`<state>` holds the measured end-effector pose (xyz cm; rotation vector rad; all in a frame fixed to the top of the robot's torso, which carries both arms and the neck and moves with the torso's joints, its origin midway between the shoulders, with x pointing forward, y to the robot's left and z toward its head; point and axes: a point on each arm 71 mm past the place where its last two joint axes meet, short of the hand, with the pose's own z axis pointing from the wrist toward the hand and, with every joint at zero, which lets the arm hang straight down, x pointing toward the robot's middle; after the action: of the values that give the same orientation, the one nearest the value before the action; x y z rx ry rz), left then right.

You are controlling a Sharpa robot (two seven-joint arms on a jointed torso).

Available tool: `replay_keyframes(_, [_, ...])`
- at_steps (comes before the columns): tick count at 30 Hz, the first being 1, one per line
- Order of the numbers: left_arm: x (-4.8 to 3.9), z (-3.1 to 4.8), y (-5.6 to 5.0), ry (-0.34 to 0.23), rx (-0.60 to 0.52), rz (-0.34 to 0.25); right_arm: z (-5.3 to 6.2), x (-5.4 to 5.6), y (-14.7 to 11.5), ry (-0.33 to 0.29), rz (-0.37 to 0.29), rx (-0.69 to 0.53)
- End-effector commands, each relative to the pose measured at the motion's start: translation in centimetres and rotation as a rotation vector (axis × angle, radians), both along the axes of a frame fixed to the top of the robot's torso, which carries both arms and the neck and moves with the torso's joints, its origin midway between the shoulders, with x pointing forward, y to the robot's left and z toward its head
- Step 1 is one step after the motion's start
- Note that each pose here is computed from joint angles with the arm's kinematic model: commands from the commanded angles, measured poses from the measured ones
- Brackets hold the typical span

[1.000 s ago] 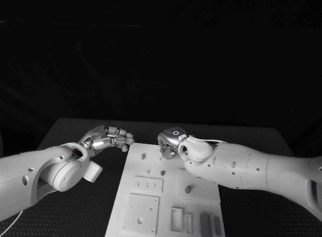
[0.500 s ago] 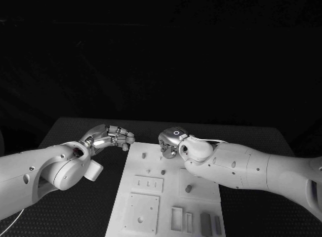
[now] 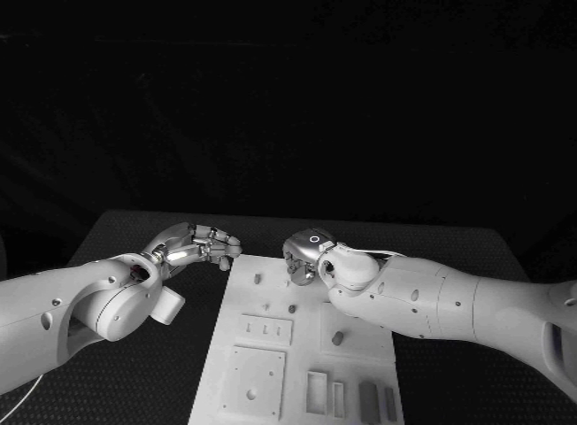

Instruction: Assemble the parts on the task board

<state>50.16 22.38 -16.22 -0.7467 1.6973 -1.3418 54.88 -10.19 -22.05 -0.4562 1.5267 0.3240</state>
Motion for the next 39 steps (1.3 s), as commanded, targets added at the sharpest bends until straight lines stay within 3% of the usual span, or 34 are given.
replay_keyframes(1, [0.0, 0.16, -0.3, -0.002, -0.01, -0.014, -0.2, 0.0, 0.2, 0.021, 0.004, -0.013])
replay_keyframes(12, [0.07, 0.14, -0.2, -0.003, -0.008, -0.01, -0.2, 0.1, -0.2, 0.033, -0.014, 0.031])
replay_keyframes(28, [0.18, 0.15, 0.1, -0.005, -0.008, 0.0, 0.3, -0.1, -1.7, 0.003, -0.022, 0.093])
replay_keyframes(39, [0.23, 0.19, 0.6, -0.009, -0.012, 0.009, 3.2, -1.6, -5.7, 0.022, -0.009, 0.207])
